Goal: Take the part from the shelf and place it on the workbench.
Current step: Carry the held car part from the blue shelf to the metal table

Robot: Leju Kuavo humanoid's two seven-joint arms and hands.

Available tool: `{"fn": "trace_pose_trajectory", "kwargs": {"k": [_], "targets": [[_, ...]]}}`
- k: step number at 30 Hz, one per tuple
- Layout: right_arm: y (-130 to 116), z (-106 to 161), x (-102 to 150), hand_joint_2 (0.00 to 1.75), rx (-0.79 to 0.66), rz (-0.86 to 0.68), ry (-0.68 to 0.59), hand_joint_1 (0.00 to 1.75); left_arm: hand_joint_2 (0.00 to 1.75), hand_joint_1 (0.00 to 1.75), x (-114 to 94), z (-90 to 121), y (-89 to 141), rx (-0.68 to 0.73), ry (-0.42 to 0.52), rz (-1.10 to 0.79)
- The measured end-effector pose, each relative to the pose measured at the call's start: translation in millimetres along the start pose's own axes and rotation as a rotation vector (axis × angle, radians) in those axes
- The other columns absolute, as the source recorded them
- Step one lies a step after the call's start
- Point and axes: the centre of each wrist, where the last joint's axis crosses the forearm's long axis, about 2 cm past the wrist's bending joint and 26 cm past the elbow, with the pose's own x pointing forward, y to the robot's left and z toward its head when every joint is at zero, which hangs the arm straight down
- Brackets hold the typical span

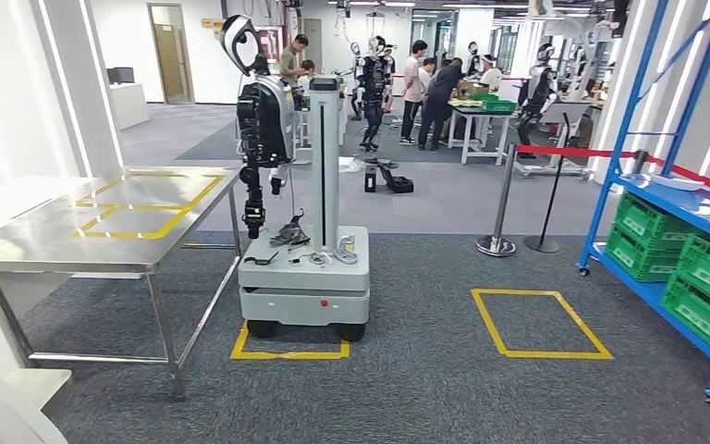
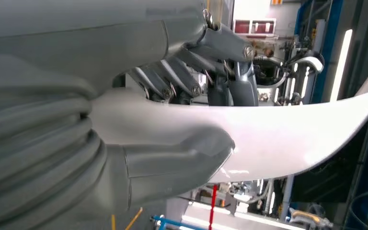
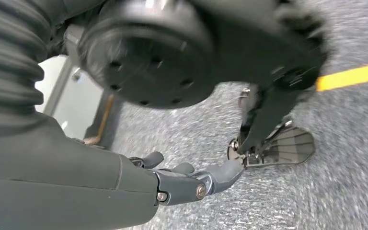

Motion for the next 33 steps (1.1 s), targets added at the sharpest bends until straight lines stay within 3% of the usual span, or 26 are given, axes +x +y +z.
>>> {"fn": "trace_pose_trajectory", "kwargs": {"k": [14, 21, 33], "targets": [[-2.7, 0.9, 1.9, 1.75, -0.006, 0.006, 0.001, 0.0, 1.75, 1.75, -5.3, -2.6, -2.6, 0.038, -0.019, -0.03], [-8.0, 3.0, -0.8, 1.75, -0.017, 0.081, 0.057, 0.0, 1.75, 1.75, 13.8, 37.8, -11.2, 0.059, -0.005, -0.058], [-18.5, 7.2, 2.5, 1.75, -0.037, 0.062, 0.031, 0.0, 1.75, 1.75, 15.9, 35.8, -19.2, 0.064, -0.013, -0.067]]}}
